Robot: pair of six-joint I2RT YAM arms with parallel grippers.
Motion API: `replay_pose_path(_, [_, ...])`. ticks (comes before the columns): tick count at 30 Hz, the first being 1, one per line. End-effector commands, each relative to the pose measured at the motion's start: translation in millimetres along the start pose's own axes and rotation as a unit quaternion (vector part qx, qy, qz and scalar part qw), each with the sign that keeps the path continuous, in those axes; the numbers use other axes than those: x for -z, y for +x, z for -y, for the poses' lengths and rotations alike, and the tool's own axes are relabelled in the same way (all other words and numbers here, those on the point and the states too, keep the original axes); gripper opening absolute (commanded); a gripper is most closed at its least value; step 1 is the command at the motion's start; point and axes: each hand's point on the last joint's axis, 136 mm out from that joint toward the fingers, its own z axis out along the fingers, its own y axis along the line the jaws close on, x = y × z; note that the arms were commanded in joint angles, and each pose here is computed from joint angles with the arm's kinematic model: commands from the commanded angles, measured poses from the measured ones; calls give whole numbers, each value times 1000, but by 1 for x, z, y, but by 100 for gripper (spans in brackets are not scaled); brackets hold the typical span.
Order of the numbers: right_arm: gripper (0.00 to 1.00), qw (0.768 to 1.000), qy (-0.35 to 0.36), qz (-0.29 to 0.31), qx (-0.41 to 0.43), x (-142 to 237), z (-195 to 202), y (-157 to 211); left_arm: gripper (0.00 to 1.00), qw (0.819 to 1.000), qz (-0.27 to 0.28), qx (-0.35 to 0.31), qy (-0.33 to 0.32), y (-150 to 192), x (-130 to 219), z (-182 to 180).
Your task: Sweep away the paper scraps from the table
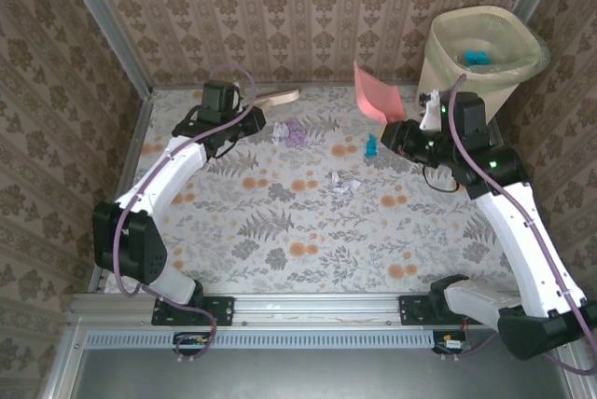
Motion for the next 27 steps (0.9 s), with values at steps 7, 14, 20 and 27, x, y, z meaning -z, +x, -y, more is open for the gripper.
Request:
replay_pose_path(7, [0,976,137,-151,74,7,61,94,0,999,25,-3,42,-14,9,24])
replay_pose_path(14, [0,950,182,-221,124,11,79,141,0,998,16,-11,58,-10,6,36])
replay_pose_path(20, [0,925,196,-290,152,-6,93,185,0,997,-4,-35,66,-3,4,50])
replay_pose_path(27, [0,904,214,-326,173,-31,107,216,0,995,-33,-62,74,5,5,57])
